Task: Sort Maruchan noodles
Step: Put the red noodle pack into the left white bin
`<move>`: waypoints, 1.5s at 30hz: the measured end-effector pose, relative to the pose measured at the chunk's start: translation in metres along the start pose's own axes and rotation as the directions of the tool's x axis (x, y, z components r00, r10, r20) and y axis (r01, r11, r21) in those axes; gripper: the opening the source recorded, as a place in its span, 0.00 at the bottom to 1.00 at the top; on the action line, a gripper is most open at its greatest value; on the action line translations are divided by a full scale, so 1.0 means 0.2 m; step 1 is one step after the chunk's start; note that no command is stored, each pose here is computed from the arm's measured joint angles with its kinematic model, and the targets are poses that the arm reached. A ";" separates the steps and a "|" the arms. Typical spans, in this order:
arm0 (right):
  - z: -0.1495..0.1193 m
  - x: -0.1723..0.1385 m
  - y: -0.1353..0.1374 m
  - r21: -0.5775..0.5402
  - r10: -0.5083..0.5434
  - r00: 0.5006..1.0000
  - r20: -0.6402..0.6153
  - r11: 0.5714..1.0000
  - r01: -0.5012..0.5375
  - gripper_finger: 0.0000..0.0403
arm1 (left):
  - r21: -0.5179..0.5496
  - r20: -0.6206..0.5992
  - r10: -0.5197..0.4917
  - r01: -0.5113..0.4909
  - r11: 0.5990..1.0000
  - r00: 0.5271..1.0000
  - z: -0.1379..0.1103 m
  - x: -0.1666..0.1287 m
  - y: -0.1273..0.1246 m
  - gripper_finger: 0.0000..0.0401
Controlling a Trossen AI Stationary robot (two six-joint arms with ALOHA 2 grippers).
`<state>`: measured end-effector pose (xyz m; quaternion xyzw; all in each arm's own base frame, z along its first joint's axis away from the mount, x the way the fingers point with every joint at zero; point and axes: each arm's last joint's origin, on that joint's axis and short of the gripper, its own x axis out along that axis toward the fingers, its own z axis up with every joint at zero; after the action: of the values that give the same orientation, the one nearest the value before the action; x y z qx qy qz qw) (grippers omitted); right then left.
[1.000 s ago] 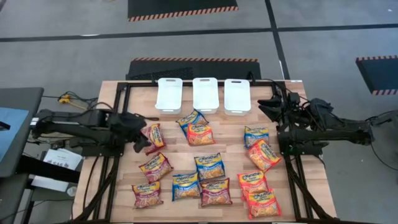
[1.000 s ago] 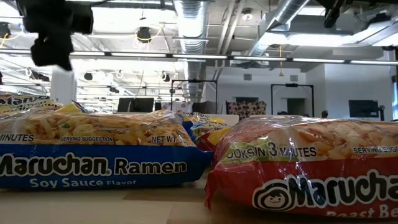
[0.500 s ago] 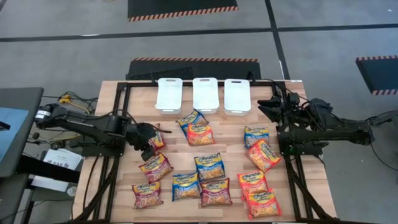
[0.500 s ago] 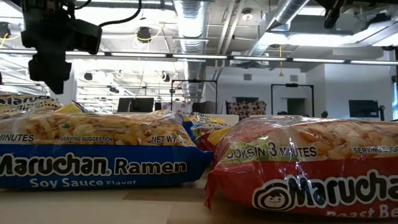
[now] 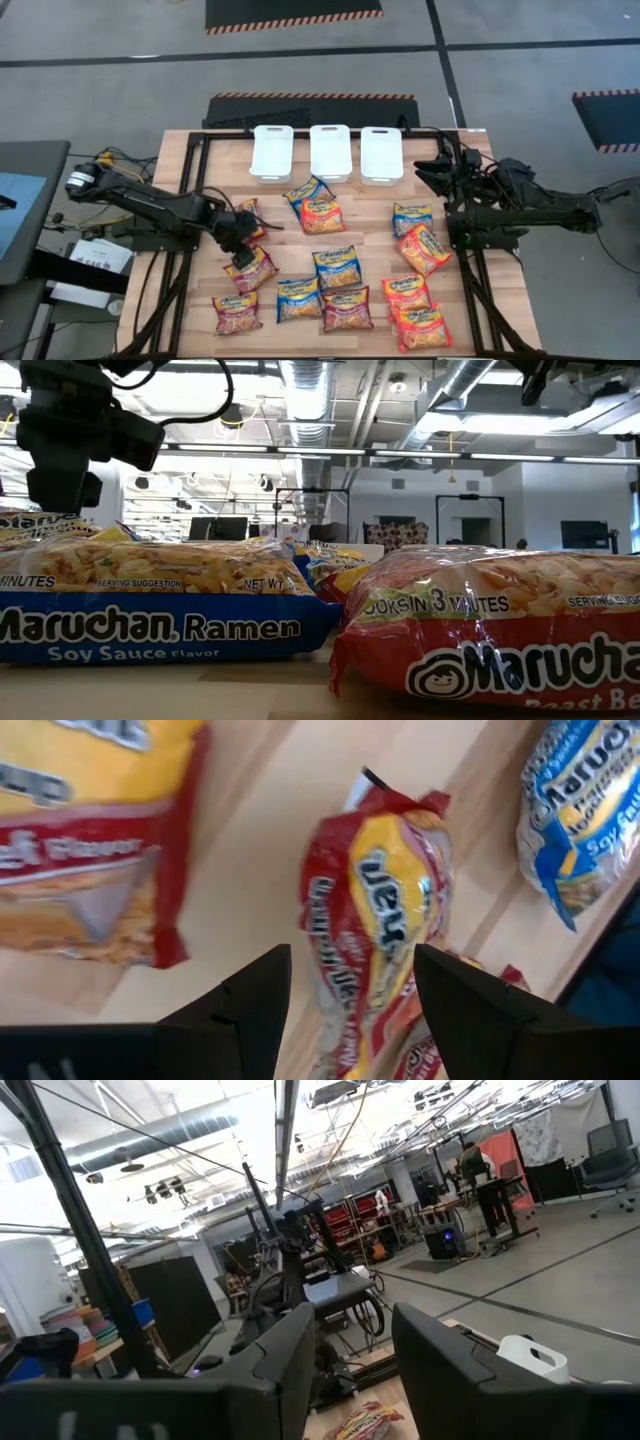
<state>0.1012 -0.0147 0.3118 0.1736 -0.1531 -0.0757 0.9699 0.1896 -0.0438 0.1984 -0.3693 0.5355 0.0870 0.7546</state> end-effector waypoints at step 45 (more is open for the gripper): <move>0.00 0.00 -0.01 0.000 -0.042 0.999 0.016 0.999 0.042 0.40 | 0.362 0.071 -0.059 0.030 0.932 0.996 0.13 -0.14 -0.19 0.00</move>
<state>0.1009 -0.0160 0.3118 0.1759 -0.1572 -0.0973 0.9669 0.2181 -0.0469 0.2441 -0.2329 0.5030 -0.0152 0.8322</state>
